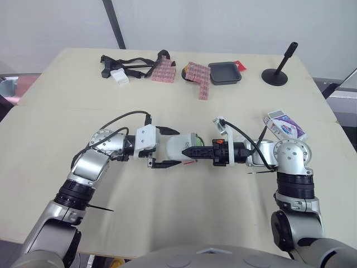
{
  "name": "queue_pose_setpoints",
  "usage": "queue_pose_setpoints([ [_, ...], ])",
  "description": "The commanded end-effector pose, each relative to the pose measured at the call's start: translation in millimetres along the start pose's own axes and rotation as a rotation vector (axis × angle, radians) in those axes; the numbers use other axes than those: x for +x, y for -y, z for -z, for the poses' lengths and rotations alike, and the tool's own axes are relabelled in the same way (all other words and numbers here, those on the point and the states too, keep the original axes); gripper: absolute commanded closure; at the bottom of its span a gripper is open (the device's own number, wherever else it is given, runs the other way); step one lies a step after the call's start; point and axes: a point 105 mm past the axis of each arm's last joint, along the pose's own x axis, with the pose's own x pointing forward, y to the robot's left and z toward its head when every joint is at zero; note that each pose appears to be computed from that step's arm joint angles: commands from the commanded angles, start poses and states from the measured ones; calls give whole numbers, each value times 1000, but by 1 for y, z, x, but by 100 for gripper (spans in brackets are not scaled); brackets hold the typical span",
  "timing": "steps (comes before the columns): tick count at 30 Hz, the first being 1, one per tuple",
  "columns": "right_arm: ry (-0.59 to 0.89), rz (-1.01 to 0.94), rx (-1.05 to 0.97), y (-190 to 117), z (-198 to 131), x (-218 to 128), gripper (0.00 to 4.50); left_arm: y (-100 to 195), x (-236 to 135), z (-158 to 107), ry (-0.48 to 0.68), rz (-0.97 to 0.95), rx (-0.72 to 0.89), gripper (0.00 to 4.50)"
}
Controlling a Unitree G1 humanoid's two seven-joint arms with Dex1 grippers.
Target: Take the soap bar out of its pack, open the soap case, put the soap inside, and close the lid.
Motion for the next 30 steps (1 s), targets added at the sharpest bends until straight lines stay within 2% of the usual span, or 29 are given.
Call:
queue_pose_setpoints([
  [1, 37, -38, -39, -10, -9, -1, 187, -5, -8, -4, -4, -19, 16, 1],
  [12, 189, 36, -3, 6, -40, -12, 187, -5, -18, -3, -33, -31, 37, 1],
  [18, 223, 140, -123, 10, -63, -26, 187, -6, -32, 9, -111, -66, 16, 1],
  [21, 200, 163, -158, 10, -65, -30, 187, -11, -35, 9, -108, -98, 25, 1],
  [27, 121, 168, -216, 9, -50, -27, 187, -15, -34, 9, -107, -111, 39, 1],
  [30, 67, 179, -316, 2, -48, -28, 187, -22, -40, 5, -93, -138, 10, 1],
])
